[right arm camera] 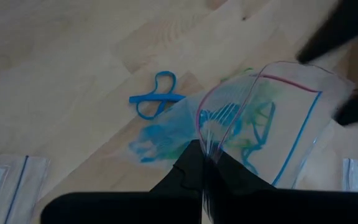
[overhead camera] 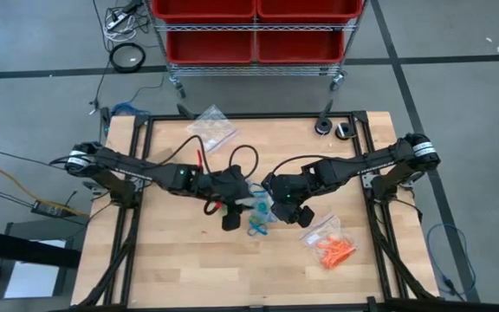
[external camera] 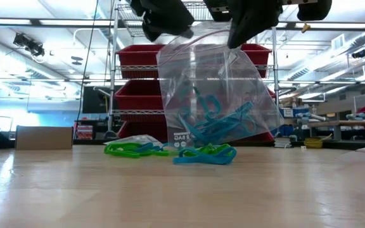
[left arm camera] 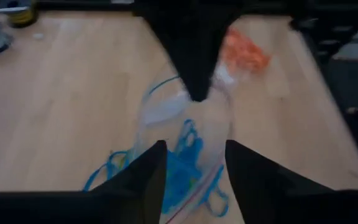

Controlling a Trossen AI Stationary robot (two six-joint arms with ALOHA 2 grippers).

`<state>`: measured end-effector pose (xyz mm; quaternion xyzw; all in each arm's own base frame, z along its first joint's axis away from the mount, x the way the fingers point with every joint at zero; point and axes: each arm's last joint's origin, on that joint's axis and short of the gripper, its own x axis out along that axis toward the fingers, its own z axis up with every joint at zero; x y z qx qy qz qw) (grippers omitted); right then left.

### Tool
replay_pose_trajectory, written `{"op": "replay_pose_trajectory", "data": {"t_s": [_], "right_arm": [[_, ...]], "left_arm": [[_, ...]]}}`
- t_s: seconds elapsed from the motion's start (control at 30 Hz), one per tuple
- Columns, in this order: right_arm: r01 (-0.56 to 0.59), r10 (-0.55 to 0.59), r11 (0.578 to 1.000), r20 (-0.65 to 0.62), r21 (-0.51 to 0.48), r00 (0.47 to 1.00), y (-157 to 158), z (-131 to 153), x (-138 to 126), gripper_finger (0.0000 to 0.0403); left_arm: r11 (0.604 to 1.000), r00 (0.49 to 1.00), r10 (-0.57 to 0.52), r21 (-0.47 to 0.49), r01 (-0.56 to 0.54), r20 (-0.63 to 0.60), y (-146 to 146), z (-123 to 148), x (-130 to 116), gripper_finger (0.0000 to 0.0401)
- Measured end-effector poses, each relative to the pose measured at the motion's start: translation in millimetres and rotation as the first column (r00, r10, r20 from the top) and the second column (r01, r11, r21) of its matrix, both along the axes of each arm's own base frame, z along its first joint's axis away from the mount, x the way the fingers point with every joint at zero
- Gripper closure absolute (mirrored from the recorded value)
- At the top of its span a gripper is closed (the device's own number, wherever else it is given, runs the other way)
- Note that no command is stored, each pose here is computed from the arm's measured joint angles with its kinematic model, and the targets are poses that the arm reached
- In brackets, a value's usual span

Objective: Sort rubber bands
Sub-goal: Put the blue rubber band into the transparent zip bag

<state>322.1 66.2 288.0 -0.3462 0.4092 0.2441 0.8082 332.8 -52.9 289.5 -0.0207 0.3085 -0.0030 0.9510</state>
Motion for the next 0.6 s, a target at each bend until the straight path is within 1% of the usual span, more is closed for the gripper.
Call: {"op": "replay_pose_trajectory", "data": {"t_s": [0.1, 0.17, 0.23, 0.33, 0.37, 0.5, 0.6], "right_arm": [[0.0, 0.0, 1.0, 0.001, 0.0, 1.0, 0, 0, 0, 0.0403], [0.0, 0.0, 1.0, 0.0, 0.0, 1.0, 0, 0, 0, 0.0403], [0.0, 0.0, 1.0, -0.002, 0.0, 1.0, 0, 0, 0, 0.0403], [0.004, -0.004, 1.0, -0.019, -0.002, 1.0, 0, -1, -2, 0.0403], [0.009, -0.009, 1.0, -0.023, 0.001, 1.0, 0, -1, -2, 0.0403], [0.021, -0.02, 1.0, -0.026, 0.01, 0.999, 0, -1, -2, 0.0403], [0.015, -0.015, 1.0, -0.026, 0.011, 1.0, 2, -1, -2, 0.0403]], "left_arm": [[0.998, 0.999, 0.032, 0.061, -0.032, -0.005, -1, 16, -2, 0.0224], [0.996, 0.998, 0.041, 0.085, -0.037, -0.047, -2, 26, -8, 0.0225], [0.996, 0.994, 0.044, 0.078, -0.037, -0.095, -6, 29, -13, 0.0228], [0.997, 0.98, 0.044, 0.068, -0.031, -0.192, -18, 20, -22, 0.0228], [0.997, 0.978, 0.048, 0.064, -0.035, -0.205, -23, 17, -24, 0.0229], [0.991, 0.964, 0.1, 0.112, -0.074, -0.247, -43, -10, -36, 0.0229], [0.985, 0.966, 0.137, 0.132, -0.11, -0.218, -56, -30, -42, 0.0229]]}}
